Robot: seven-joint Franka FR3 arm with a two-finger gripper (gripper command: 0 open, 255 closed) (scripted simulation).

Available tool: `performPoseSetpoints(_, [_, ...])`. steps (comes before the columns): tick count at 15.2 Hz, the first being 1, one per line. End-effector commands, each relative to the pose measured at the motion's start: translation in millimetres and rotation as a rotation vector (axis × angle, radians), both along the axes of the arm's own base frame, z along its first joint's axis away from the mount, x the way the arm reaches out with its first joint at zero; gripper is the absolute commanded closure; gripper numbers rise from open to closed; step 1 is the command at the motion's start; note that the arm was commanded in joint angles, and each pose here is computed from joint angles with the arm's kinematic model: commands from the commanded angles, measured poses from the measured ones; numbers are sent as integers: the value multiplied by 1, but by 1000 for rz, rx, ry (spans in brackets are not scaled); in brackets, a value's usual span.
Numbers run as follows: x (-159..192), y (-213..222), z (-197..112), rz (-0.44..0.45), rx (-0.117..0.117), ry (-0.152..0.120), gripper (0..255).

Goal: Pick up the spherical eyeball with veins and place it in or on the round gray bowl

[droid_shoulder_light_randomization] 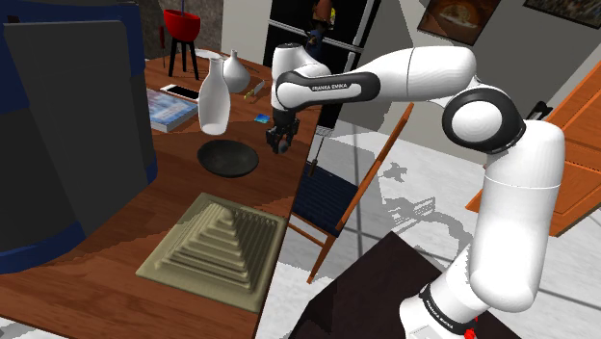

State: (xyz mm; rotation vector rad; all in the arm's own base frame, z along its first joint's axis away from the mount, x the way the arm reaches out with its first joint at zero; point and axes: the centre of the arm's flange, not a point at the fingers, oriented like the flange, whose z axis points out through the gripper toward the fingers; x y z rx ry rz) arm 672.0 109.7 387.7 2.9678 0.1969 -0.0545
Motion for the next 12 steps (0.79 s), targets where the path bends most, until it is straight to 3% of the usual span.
performPoseSetpoints(1, [0, 0, 0, 0, 0, 0, 255])
performPoseSetpoints(8, [0, 0, 0, 0, 0, 0, 255])
performPoseSetpoints(12, [0, 0, 21, 0, 0, 0, 255])
